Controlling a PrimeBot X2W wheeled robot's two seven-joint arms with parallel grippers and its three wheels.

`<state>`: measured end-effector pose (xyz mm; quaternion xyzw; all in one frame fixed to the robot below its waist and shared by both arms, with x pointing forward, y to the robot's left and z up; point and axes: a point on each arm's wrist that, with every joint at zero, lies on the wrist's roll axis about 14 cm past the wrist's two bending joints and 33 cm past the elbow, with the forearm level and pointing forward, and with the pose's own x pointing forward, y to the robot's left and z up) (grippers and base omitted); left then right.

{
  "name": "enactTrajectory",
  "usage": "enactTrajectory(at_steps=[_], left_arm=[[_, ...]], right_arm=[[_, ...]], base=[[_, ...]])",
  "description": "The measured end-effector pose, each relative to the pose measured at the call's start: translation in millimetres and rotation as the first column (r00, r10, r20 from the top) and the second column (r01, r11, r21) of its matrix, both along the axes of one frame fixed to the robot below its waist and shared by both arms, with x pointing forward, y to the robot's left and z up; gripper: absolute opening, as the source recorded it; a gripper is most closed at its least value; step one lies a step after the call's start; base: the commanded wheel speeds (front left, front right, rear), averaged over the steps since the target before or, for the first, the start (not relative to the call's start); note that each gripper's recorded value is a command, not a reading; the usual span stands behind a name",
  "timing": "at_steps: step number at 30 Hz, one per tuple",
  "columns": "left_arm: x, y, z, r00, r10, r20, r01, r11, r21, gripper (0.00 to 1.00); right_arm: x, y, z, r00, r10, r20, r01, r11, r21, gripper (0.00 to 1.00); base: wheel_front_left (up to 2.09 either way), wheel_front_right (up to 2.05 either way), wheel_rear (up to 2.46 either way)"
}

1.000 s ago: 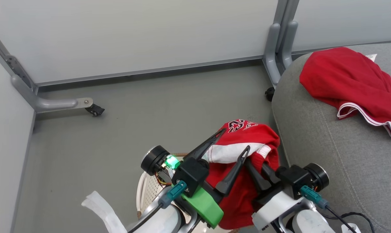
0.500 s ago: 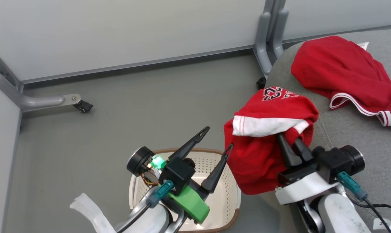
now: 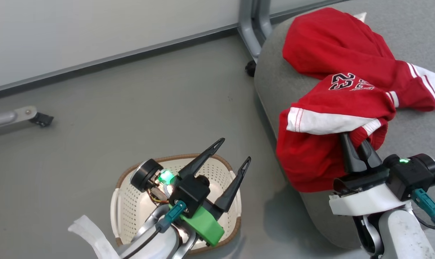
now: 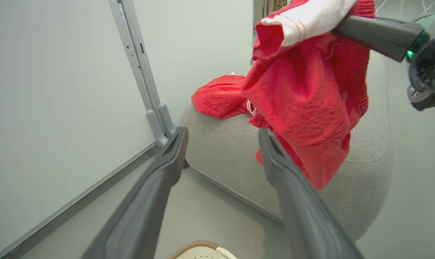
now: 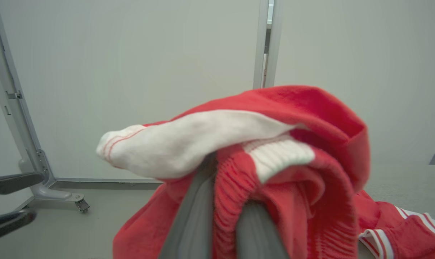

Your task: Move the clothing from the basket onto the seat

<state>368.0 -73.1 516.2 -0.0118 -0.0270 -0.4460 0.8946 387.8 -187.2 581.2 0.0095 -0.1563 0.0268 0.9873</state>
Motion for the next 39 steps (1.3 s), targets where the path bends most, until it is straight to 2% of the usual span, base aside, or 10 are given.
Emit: enactTrajectory(at_steps=[10,13,20,26,30,35,36,37,38,39], left_arm=[[3.3,-45.3,-21.3,0.982,-0.185,-0.038,0.184,0.983,-0.012,1.0],[5.8,-53.3,-29.9,0.973,-0.222,-0.054,0.222,0.975,-0.013,1.0],[20.6,-64.2,-50.4,0.954,-0.292,-0.075,0.291,0.956,-0.018,1.0],[47.8,-60.4,-76.6,0.953,-0.291,-0.09,0.289,0.957,-0.033,1.0],[60.9,-54.8,-92.7,0.956,-0.271,-0.11,0.267,0.962,-0.048,1.0],[71.0,-43.4,-114.7,0.961,-0.238,-0.142,0.234,0.971,-0.04,1.0],[72.1,-40.4,-118.7,0.962,-0.228,-0.151,0.225,0.974,-0.039,1.0],[72.7,-37.3,-123.2,0.962,-0.219,-0.161,0.216,0.976,-0.035,1.0],[73.4,-34.4,-127.1,0.963,-0.21,-0.17,0.207,0.978,-0.033,1.0],[74.3,-31.9,-129.5,0.964,-0.202,-0.174,0.199,0.979,-0.032,1.0]], right_arm=[[-7.8,-53.3,-10.8,0.986,-0.159,-0.04,0.16,0.987,0.013,0.0],[0.3,-71.5,-0.2,0.979,-0.203,-0.005,0.203,0.979,0.027,0.0],[49.0,-107.4,44.9,0.949,-0.279,0.15,0.288,0.957,-0.042,0.0],[115.0,-146.1,75.1,0.907,-0.334,0.257,0.375,0.918,-0.129,0.0],[153.0,-175.6,58.3,0.904,-0.374,0.208,0.412,0.892,-0.186,0.0],[179.2,-199.3,-8.8,0.897,-0.439,0.047,0.437,0.87,-0.228,0.0],[180.3,-201.9,-25.8,0.892,-0.452,0.01,0.442,0.868,-0.226,0.24],[178.1,-206.1,-43.2,0.881,-0.472,-0.027,0.455,0.862,-0.223,0.8],[172.8,-211.3,-60.0,0.867,-0.495,-0.062,0.471,0.853,-0.225,1.0],[166.5,-215.8,-73.1,0.852,-0.516,-0.09,0.485,0.843,-0.233,1.0]], base=[[0.0,0.0,0.0],[0.0,0.0,0.0],[0.0,0.0,0.0],[0.0,0.0,0.0],[0.0,0.0,0.0],[0.0,0.0,0.0],[0.0,0.0,0.0],[0.0,0.0,0.0],[0.0,0.0,0.0],[0.0,0.0,0.0]])
